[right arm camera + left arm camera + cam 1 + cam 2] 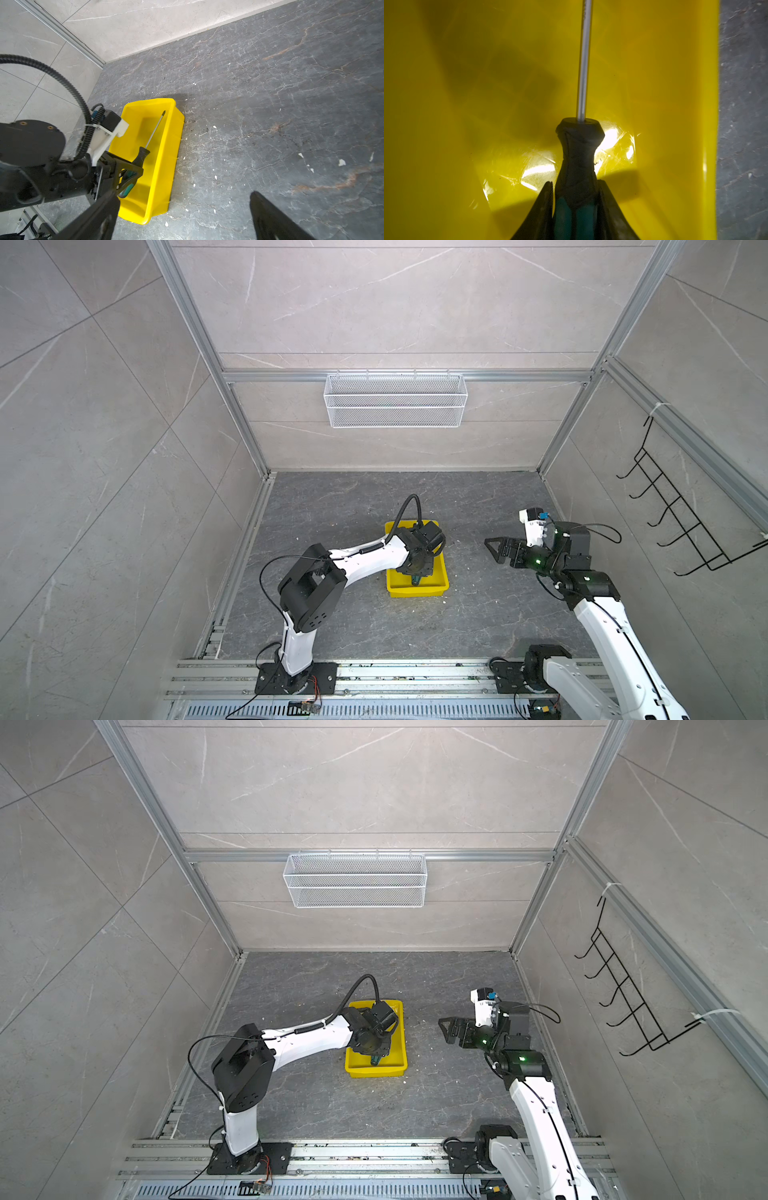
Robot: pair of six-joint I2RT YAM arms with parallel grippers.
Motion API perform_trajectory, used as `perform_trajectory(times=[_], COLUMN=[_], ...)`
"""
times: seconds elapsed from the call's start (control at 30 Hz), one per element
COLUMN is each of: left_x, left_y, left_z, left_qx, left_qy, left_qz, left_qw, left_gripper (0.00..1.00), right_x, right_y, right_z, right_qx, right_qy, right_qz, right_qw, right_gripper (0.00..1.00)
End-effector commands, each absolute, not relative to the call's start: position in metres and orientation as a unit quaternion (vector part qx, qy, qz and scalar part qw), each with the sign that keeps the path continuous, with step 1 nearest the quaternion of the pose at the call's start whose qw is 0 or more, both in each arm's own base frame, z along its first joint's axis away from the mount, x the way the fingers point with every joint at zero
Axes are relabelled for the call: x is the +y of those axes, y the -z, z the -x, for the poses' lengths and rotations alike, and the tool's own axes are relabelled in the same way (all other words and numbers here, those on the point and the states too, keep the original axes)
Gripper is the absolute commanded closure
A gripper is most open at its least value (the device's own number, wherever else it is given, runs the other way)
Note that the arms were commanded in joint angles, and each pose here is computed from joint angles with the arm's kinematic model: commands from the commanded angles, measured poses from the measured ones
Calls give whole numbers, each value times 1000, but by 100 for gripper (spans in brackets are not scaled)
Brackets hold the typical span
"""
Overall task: Put the screwdriver in the bin
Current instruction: Place the screwdriver in the bin.
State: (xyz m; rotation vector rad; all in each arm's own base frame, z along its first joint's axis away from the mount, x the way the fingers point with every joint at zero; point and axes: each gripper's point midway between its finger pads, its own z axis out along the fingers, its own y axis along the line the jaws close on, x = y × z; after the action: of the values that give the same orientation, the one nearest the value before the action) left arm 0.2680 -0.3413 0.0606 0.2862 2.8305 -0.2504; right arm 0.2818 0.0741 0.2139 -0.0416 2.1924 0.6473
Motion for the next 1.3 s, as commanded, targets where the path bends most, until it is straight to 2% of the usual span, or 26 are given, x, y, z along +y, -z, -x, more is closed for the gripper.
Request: perform_trajectory(times=[0.0,0.3,0.73,0.9,1.1,1.27], left_x=[-348,-354,-348,-349,-346,-345], left_y=[-57,-51,-36,-33,-31,-36], left_z=[-273,-278,-274,-274,-275,-278], left_qx=[979,977,983,983,984,983], left_qy=[93,105,95,97,95,99], left_qz=[-96,-90,-74,-72,-67,-65], left_qw=[156,165,142,136,134,138], left_gripper=[100,100,88,78,70,56], right_x=[72,71,71,71,72,71], right_y=[-223,-223,-219,-221,-221,-221], right_z=[-283,-283,-278,-279,-277,-276], right_qx=[871,873,875,874,873,874], right_qy=[-251,-247,-245,-245,-247,-244], right_qz=[24,24,23,24,25,23], right_qw=[421,419,418,419,419,421], right_gripper=[0,0,0,0,0,0])
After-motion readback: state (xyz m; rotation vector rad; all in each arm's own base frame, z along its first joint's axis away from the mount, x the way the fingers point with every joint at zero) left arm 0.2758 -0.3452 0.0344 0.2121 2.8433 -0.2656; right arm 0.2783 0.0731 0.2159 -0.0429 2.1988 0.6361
